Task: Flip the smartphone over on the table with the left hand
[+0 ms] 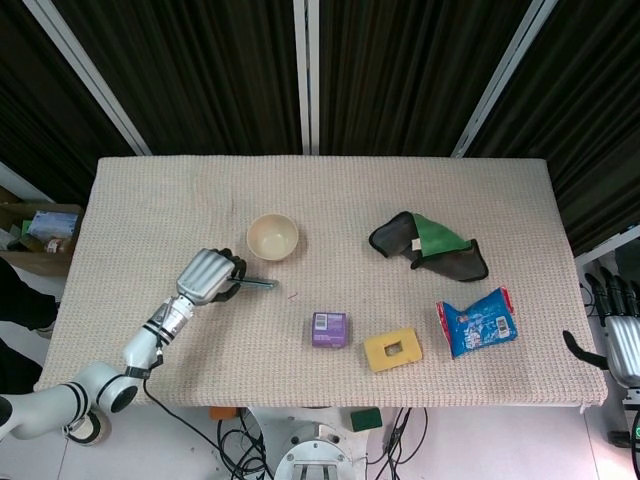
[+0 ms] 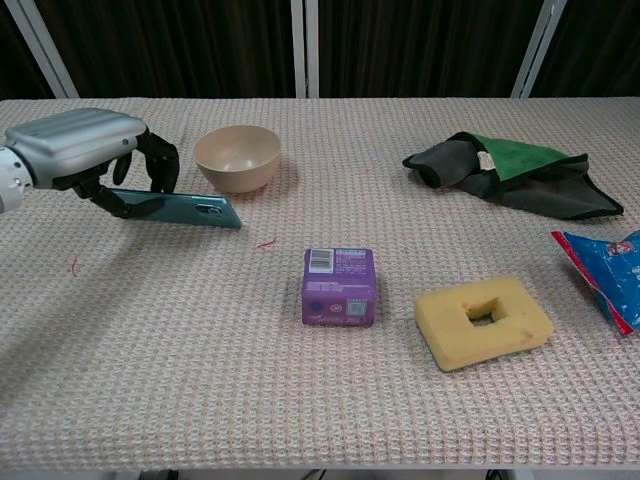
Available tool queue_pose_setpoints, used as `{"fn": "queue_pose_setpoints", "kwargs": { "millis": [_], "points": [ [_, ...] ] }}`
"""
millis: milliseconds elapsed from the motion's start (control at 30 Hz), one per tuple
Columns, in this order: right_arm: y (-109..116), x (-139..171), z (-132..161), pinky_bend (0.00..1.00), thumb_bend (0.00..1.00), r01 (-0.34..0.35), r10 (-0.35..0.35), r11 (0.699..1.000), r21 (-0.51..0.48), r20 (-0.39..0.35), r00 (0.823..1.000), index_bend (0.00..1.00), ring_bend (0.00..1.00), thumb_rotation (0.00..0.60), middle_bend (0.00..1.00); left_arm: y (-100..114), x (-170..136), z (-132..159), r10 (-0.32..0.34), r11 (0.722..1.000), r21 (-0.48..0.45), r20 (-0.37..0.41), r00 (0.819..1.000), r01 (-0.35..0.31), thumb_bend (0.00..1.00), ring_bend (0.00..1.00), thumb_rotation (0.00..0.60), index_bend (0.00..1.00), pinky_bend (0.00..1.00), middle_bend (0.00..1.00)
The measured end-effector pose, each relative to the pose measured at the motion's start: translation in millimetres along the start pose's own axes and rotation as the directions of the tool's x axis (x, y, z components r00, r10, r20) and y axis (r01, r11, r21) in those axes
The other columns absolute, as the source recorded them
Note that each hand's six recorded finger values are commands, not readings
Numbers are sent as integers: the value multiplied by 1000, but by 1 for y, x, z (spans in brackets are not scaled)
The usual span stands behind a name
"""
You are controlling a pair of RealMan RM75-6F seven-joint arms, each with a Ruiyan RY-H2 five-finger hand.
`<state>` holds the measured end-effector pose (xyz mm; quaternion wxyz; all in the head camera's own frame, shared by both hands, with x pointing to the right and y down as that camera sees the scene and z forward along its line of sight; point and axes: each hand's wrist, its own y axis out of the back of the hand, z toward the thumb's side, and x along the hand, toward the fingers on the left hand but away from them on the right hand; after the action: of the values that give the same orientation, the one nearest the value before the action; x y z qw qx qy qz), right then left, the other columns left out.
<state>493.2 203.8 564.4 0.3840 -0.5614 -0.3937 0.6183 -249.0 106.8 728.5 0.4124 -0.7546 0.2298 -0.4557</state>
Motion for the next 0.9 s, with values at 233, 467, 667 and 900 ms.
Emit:
{"fn": "queue_pose_setpoints", "kwargs": {
  "millis": [233,467,667,900],
  "points": [
    [-4,-2,-3,0,320,-12,12,1000,-4,8,1000,0,0,515,0,-2,16,-2,-13,1000,2,-8,1000,13,589,404,600,606,579,599],
    [-6,-3,-5,0,320,-19,19,1000,-9,15,1000,0,0,515,0,0,27,-8,-31,999,-10,-21,999,31,668,392,600,531,564,533],
    [-8,-5,-6,0,320,-26,26,1000,-9,19,999,0,0,515,0,4,30,-16,-46,999,-6,-23,999,46,756,423,600,558,563,592],
    [-8,-5,-6,0,320,-23,23,1000,-10,18,1000,0,0,516,0,7,31,-17,-59,998,-37,-14,998,58,859,669,600,834,704,876]
  ]
}}
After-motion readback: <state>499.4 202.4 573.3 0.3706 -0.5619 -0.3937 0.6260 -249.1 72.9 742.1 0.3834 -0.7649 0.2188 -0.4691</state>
